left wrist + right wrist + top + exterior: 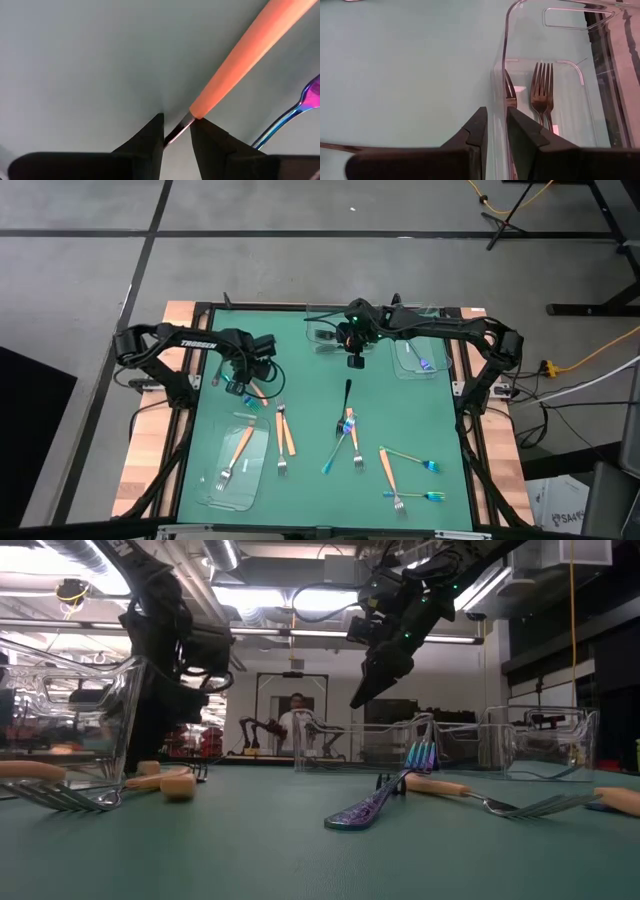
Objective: Sort silverware by color (type)
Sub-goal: Put the orange fork into the bottom transparent bin
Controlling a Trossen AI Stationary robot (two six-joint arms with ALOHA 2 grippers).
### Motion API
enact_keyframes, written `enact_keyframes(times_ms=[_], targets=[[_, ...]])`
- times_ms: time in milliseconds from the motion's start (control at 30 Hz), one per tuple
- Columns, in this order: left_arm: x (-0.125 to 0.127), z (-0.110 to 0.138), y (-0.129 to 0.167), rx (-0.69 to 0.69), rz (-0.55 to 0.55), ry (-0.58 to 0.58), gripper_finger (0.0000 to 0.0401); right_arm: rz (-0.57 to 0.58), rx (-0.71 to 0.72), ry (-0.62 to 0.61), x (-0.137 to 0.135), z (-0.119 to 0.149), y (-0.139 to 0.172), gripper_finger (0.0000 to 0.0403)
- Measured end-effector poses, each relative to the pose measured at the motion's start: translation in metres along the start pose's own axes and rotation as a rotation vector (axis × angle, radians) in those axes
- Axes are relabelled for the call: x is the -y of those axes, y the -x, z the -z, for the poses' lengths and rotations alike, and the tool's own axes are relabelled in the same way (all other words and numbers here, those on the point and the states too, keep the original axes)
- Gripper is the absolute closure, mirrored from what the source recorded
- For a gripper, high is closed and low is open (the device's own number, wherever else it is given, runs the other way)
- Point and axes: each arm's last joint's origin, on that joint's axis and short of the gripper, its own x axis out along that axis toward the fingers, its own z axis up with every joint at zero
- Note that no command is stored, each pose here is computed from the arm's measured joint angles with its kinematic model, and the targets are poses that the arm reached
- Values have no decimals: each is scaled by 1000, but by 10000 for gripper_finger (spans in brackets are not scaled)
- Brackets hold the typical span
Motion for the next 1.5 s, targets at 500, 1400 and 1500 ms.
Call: enact_keyframes(times_ms=[500,1400,1500], targets=[[0,-2,-5,-24,7,63,349,65,-70,-2,0,4,6,343],[-22,-39,87,188,-82,531,399,52,-145,-45,-41,22,112,343],[-18,-48,110,218,-74,616,399,72,-160,-13,-52,25,112,343]])
